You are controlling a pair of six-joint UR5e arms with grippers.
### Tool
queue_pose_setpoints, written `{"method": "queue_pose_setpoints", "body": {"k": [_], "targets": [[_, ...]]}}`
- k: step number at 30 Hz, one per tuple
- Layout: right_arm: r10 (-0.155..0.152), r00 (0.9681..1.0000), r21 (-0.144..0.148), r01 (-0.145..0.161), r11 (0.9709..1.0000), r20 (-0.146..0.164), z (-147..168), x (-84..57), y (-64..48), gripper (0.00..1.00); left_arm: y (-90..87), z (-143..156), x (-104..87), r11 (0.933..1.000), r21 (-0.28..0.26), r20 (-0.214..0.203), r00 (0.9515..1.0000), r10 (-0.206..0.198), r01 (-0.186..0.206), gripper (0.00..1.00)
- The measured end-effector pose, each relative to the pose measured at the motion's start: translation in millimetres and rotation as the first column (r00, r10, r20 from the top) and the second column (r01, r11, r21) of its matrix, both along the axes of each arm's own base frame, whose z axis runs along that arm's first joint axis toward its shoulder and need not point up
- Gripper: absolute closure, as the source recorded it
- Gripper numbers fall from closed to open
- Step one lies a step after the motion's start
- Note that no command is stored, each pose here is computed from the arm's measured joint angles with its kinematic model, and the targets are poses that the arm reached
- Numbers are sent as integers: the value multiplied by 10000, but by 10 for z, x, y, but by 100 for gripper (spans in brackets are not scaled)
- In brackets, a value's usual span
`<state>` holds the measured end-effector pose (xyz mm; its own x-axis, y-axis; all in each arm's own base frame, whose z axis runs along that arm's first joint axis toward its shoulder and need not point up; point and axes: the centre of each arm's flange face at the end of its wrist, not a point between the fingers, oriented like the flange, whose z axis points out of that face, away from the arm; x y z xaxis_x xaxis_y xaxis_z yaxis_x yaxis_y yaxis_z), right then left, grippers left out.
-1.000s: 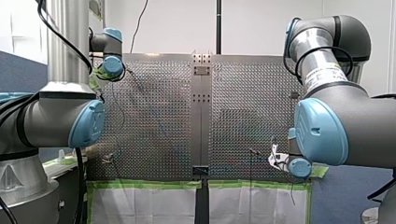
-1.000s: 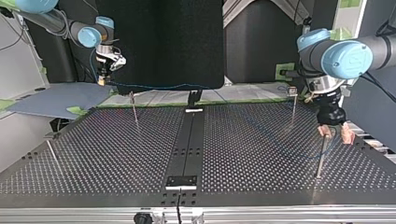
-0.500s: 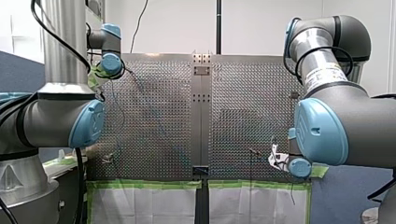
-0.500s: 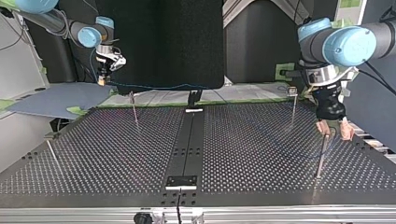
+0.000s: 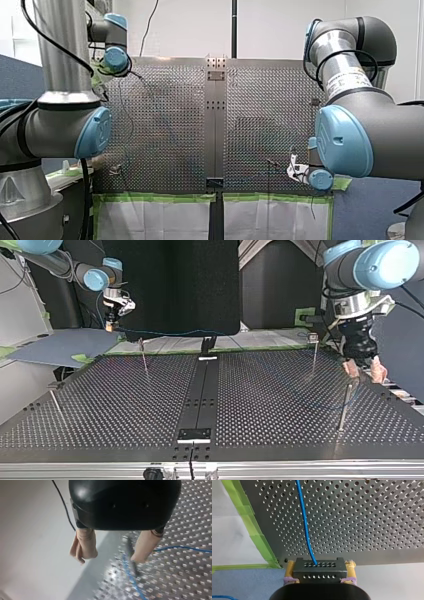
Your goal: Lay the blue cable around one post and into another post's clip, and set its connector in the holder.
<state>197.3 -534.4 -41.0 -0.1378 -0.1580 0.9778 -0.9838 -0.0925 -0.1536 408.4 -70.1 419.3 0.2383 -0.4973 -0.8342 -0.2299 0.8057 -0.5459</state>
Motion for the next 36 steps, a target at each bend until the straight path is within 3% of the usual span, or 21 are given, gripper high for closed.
{"method": "queue_pose_setpoints", "body": {"k": [7, 11, 14, 20, 25, 32, 36], "targets": [[17, 10000, -29, -17, 10000, 16, 3, 6, -2, 100, -39, 324, -70, 9975, 558, 3, 9990, 436, -436, 0], [174, 9998, -54, -174, 9998, 65, 7, 32, -3, 100, -43, 459, -73, 9941, 867, -119, 9977, 664, -651, 0], [269, 9996, -69, -269, 9996, 92, 10, 48, -5, 100, -70, 525, -38, 9920, 1134, -319, 9977, 601, -562, 0], [329, 9994, -90, -328, 9994, 113, 14, 66, -7, 100, -176, 578, 77, 9868, 1619, -824, 9965, 102, 33, 0], [332, 9994, -76, -331, 9994, 113, 14, 67, -7, 100, -225, 579, 185, 9799, 1987, -1344, 9909, 101, 170, 0], [335, 9994, -80, -334, 9994, 100, 16, 68, -12, 100, -221, 753, 204, 9669, 2546, -1676, 9838, 637, -193, 0], [335, 9994, -52, -335, 9994, 97, 19, 69, -22, 100, -224, 917, 183, 9556, 2927, -1794, 9798, 886, -328, 0]]}}
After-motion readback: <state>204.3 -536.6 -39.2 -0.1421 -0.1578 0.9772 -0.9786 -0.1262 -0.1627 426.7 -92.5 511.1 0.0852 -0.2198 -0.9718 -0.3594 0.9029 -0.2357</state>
